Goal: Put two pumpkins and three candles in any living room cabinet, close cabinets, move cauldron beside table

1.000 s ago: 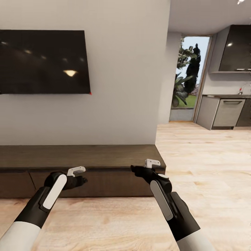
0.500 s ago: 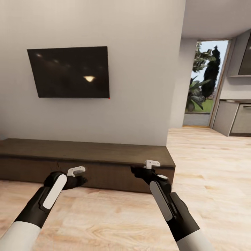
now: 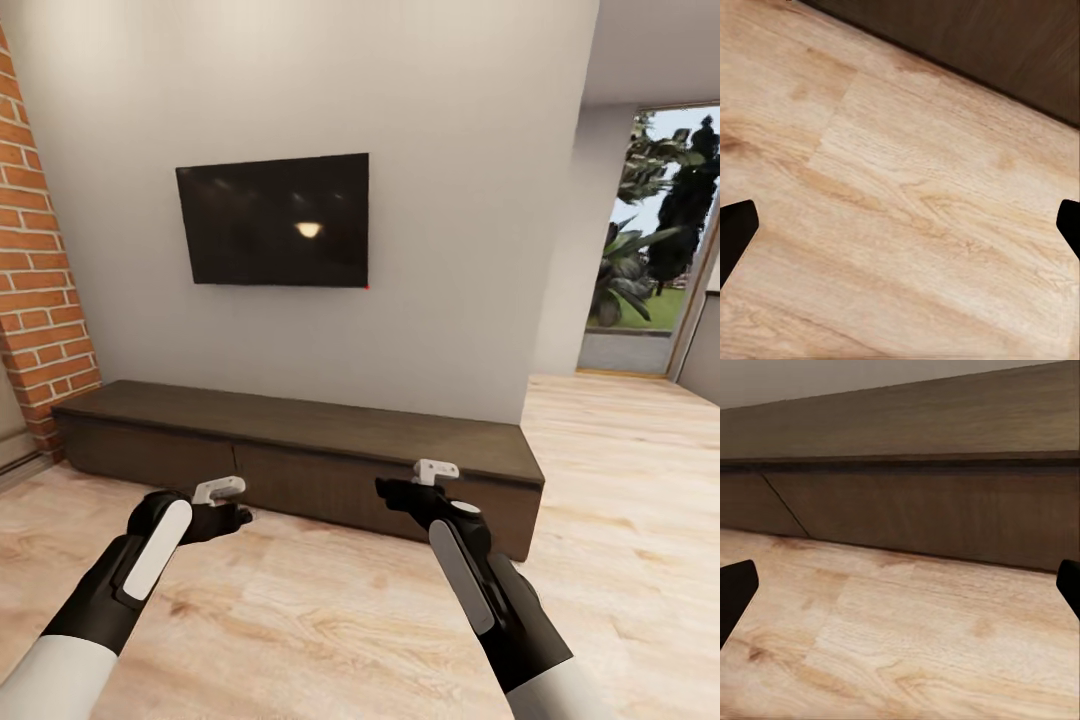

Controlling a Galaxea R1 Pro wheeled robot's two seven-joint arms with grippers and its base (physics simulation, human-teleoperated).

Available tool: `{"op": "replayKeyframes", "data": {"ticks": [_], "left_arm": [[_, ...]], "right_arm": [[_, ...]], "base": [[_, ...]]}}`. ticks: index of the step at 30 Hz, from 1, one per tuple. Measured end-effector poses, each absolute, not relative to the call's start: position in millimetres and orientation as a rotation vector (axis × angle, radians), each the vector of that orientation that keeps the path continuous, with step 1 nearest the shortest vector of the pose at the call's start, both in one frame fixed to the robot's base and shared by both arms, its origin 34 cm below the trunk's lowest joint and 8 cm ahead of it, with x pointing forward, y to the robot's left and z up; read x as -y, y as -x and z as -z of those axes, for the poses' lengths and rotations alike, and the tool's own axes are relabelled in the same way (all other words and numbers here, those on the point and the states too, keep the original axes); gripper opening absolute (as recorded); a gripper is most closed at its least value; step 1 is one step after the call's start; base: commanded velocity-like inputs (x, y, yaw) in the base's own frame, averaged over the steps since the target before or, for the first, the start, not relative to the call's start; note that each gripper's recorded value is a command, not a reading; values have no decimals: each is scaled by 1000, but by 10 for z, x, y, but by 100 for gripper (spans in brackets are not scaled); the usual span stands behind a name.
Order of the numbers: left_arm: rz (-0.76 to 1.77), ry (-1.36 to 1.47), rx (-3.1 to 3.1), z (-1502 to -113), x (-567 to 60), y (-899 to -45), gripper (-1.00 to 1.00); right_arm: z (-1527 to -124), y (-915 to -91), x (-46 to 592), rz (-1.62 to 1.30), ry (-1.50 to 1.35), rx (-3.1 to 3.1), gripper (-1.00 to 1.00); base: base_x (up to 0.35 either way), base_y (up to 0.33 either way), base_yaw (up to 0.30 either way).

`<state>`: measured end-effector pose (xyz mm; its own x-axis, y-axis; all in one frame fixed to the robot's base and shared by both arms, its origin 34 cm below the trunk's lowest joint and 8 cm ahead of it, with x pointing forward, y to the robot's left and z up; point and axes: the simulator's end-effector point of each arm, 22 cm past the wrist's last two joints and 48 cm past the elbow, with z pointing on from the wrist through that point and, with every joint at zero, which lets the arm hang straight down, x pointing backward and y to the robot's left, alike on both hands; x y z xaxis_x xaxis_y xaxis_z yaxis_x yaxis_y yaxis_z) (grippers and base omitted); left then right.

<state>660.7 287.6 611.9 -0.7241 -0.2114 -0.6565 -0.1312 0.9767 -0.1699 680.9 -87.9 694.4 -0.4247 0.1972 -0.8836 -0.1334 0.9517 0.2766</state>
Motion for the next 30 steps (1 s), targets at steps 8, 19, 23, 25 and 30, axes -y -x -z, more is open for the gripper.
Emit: {"op": "replayKeyframes", "data": {"ticks": [8, 19, 23, 25, 30], "left_arm": [[144, 238, -2392, -6282, -2875, -6652, 100], [144, 238, -2396, -6323, -2872, -6672, 100], [145, 238, -2397, -6314, -2868, -6675, 100], [144, 238, -2398, -6308, -2867, -6675, 100], [148, 237, -2402, -6290, -2847, -6677, 100]], "right_arm": [[-7102, -6856, 877, -367, -46, -1979, 100], [-7134, -6876, 862, -370, -46, -1985, 100], [-7123, -6877, 851, -371, -45, -1988, 100], [-7113, -6876, 843, -372, -44, -1990, 100], [-7085, -6879, 841, -371, -44, -1995, 100]], "base": [[-11, 1, 282], [0, 0, 275], [0, 0, 273], [0, 0, 273], [0, 0, 272]]}}
